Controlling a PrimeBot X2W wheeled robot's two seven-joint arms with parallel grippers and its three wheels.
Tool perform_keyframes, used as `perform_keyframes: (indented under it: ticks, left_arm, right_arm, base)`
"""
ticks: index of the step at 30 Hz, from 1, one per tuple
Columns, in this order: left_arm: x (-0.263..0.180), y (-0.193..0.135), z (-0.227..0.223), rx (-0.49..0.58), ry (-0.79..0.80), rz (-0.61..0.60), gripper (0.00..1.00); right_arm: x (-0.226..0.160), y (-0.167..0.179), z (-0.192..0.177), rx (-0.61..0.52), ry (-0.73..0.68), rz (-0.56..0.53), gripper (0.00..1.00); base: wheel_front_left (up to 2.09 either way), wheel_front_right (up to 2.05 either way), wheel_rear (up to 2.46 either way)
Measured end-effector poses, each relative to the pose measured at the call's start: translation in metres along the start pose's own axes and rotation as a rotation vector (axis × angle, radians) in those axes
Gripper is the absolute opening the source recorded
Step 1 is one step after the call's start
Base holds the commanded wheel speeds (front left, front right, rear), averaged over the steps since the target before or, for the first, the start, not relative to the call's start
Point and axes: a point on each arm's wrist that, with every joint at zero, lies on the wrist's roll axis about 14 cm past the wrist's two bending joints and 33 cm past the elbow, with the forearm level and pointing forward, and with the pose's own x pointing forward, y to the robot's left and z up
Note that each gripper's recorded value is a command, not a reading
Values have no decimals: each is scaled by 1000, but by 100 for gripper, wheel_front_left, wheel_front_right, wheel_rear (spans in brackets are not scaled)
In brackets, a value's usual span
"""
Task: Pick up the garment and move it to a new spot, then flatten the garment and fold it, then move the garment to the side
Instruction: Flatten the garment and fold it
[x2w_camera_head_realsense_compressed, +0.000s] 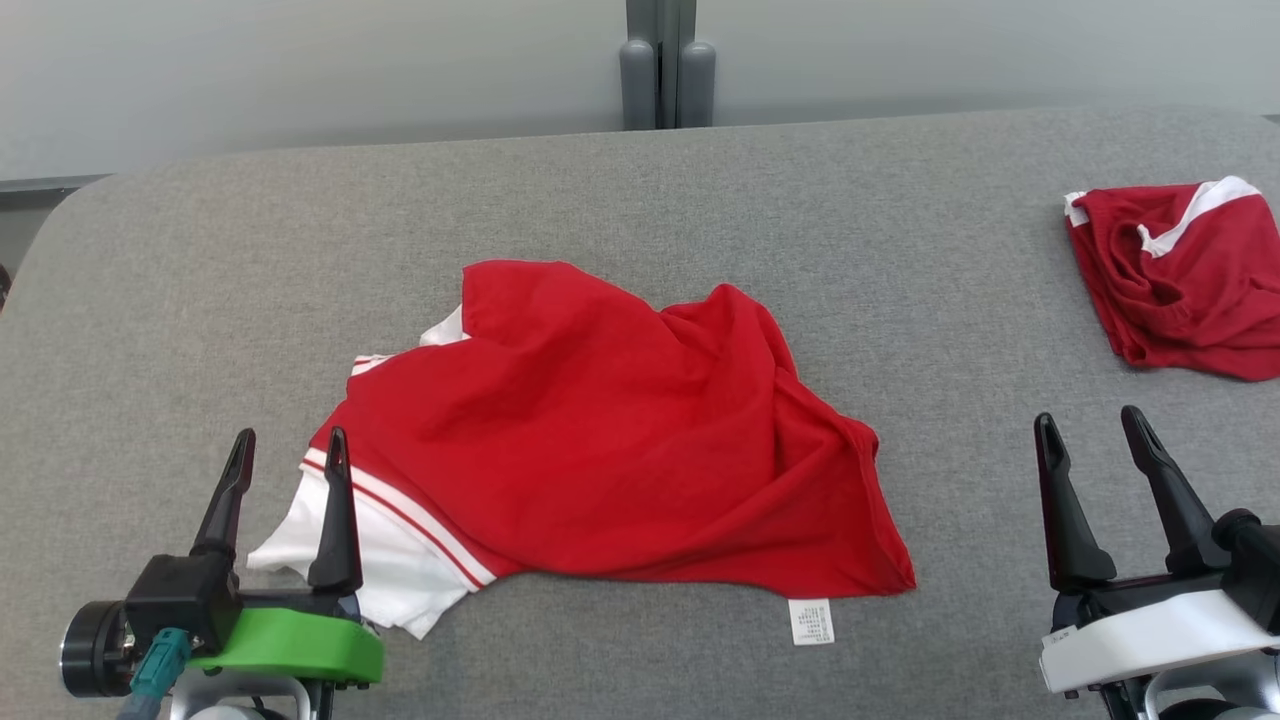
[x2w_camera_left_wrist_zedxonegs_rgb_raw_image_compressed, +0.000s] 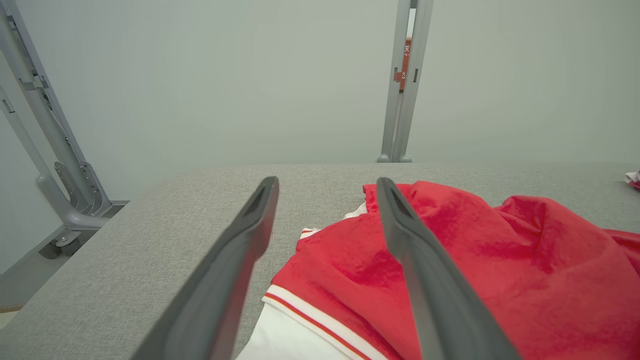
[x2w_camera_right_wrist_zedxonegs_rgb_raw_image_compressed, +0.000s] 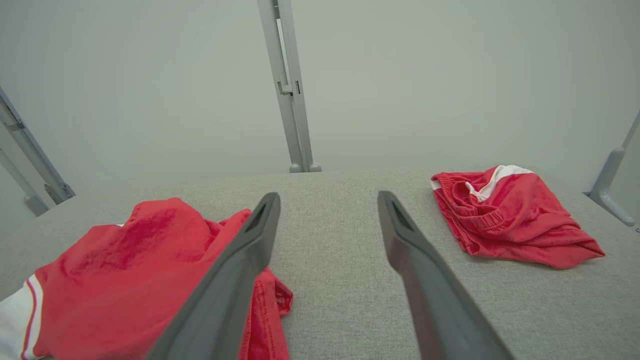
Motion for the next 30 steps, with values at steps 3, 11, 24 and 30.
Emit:
perform_keyframes:
  ticks: [3,11,24,30]
  left_arm:
    - [0,2,-1,11,9,1,100]
    - [-2,37,-54,4,264,66,100]
    - [-16,52,-154,-79,697,67,53]
    - [-20,48,-162,-112,749,55,0]
  right_arm:
    - [1,1,-2,2,4,2,100]
    - [11,4,-15,16,42,14,100]
    - [24,-6,-48,36,124,-14,100]
    - [14,-10,-63,40,181,-30,100]
  base:
    - [0,0,0]
    - [0,0,0]
    - [0,0,0]
    - [0,0,0]
